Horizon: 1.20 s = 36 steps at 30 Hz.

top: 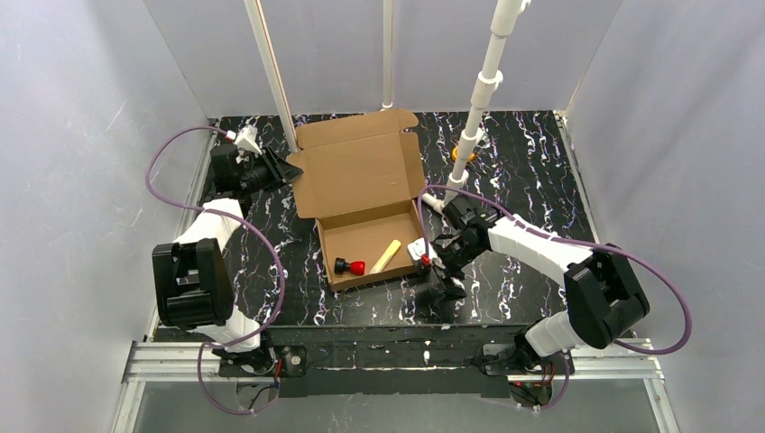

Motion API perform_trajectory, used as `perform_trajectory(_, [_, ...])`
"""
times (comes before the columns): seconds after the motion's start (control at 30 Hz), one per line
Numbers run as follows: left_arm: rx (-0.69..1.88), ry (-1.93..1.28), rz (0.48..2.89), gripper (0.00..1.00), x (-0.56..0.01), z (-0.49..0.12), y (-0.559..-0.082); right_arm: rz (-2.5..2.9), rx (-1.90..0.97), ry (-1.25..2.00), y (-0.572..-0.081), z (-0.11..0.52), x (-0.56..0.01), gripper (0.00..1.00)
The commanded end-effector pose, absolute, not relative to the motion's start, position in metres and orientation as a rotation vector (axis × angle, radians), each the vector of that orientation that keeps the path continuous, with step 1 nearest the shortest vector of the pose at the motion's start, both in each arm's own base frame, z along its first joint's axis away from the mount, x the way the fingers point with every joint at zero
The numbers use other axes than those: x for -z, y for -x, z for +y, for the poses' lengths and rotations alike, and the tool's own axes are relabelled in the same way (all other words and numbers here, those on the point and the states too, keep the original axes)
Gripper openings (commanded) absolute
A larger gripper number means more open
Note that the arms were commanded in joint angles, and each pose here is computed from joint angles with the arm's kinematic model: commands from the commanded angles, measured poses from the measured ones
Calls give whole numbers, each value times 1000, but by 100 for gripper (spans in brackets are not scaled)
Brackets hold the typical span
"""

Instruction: Fold the paper box

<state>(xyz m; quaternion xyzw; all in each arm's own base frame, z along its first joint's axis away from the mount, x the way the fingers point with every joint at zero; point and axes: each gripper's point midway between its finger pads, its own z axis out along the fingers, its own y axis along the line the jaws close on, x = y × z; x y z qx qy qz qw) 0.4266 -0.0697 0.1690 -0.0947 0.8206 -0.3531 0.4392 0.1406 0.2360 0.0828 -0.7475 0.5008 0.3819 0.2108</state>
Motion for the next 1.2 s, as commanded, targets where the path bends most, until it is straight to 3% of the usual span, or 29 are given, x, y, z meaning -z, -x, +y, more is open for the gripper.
perform_trajectory(0.0, [910, 110, 1959, 20, -197, -75, -431, 1359, -1079, 2069, -141, 240, -85, 98])
perform_trajectory(0.07, [904, 81, 1954, 2, -197, -76, -429, 1361, -1081, 2069, -141, 239, -85, 98])
perform_trajectory(0.1, [900, 64, 1951, 0, -198, -77, -427, 1361, -1084, 2068, -141, 239, -85, 98])
perform_trajectory(0.6, [669, -217, 1777, 0, -223, -76, -370, 1320, -1111, 2063, -143, 240, -123, 98])
perform_trajectory(0.83, [578, -308, 1665, 0, -230, -78, -347, 1319, -1135, 2056, -162, 245, -206, 98])
perform_trajectory(1.17, [541, -352, 1594, 0, -237, -84, -330, 1344, -837, 1774, -267, 298, -340, 98])
